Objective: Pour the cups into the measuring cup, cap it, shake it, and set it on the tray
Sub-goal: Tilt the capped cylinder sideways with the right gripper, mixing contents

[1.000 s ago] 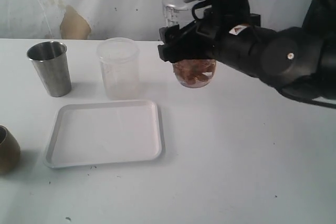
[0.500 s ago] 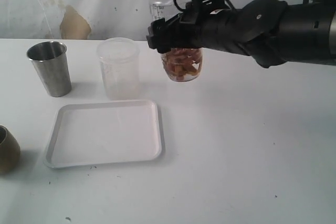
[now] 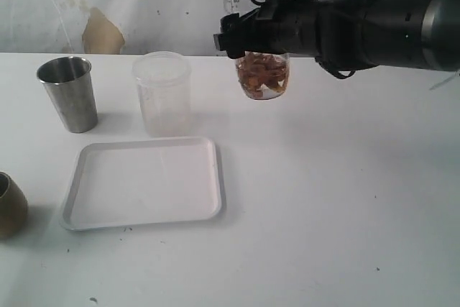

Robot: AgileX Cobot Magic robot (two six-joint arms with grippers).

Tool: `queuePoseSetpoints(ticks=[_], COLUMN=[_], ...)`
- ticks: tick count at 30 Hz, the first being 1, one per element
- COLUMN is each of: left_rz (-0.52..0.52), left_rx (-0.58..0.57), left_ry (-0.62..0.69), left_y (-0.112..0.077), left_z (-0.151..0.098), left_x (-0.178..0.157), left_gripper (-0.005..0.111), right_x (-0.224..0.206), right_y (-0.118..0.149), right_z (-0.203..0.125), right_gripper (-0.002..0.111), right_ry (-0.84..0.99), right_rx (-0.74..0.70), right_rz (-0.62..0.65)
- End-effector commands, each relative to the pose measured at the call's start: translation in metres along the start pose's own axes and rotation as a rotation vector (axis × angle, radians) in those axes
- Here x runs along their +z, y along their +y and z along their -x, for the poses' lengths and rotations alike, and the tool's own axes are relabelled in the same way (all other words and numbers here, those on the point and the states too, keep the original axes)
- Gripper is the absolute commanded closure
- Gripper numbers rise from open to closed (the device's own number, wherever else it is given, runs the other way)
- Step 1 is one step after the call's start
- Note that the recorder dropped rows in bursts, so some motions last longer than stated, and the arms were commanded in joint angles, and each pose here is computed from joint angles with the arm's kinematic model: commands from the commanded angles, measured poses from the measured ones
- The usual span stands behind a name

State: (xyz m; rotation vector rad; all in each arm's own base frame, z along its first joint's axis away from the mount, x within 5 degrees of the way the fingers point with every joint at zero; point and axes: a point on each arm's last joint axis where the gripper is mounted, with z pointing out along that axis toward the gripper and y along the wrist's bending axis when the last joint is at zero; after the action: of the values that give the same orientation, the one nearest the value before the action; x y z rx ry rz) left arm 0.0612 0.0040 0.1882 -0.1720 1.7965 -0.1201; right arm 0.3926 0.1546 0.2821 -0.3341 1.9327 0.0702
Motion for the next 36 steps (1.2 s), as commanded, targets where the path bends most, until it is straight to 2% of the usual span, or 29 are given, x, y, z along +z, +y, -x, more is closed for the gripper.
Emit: queuePoseSetpoints(ticks=[1,3,5,11,14,16,20,24,31,36], left_rz=[-0.006,-0.006,-0.006,-0.006,-0.006,-0.006,-0.006,-0.006,-0.006,-0.006], left_rx=[0.006,0.006,0.006,0.006,0.006,0.006,0.006,0.006,0.006,0.006], left_ry=[-0.003,-0.003,-0.003,-0.003,-0.003,-0.003,-0.003,-0.003,-0.003,-0.003], left_y=[0.000,0.000,0.000,0.000,0.000,0.000,0.000,0.000,0.000,0.000], left_z=[-0.001,-0.001,-0.001,-0.001,-0.001,-0.001,-0.001,-0.001,-0.001,-0.001], left_x=[0.000,0.000,0.000,0.000,0.000,0.000,0.000,0.000,0.000,0.000], left_gripper=[0.106,0.106,0.106,0.106,0.106,0.106,0.106,0.106,0.106,0.106], right_x=[-0.007,-0.007,-0.006,0.003,0.006,0.006,0.007,0.009,0.010,0.011], right_y=[-0.020,-0.020,-0.020,-0.016,-0.025,-0.029,-0.041,-0.052,-0.047,-0.025], right_z=[0.010,0.010,0.010,0.017,0.017,0.016,0.016,0.015,0.013,0.015], right_gripper=[0.108,0.108,0.108,0.108,0.108,0.108,0.108,0.108,0.108,0.108], right_ry=[0.031,0.033,0.020,-0.047,-0.042,-0.009,0.171,0.348,0.392,0.391], right_rx=[-0.133,-0.128,-0.062,0.403,0.490,0.499,0.397,0.196,-0.067,-0.253], right_rz=[-0.192,-0.201,-0.178,0.229,0.300,0.319,0.303,0.170,0.020,-0.083])
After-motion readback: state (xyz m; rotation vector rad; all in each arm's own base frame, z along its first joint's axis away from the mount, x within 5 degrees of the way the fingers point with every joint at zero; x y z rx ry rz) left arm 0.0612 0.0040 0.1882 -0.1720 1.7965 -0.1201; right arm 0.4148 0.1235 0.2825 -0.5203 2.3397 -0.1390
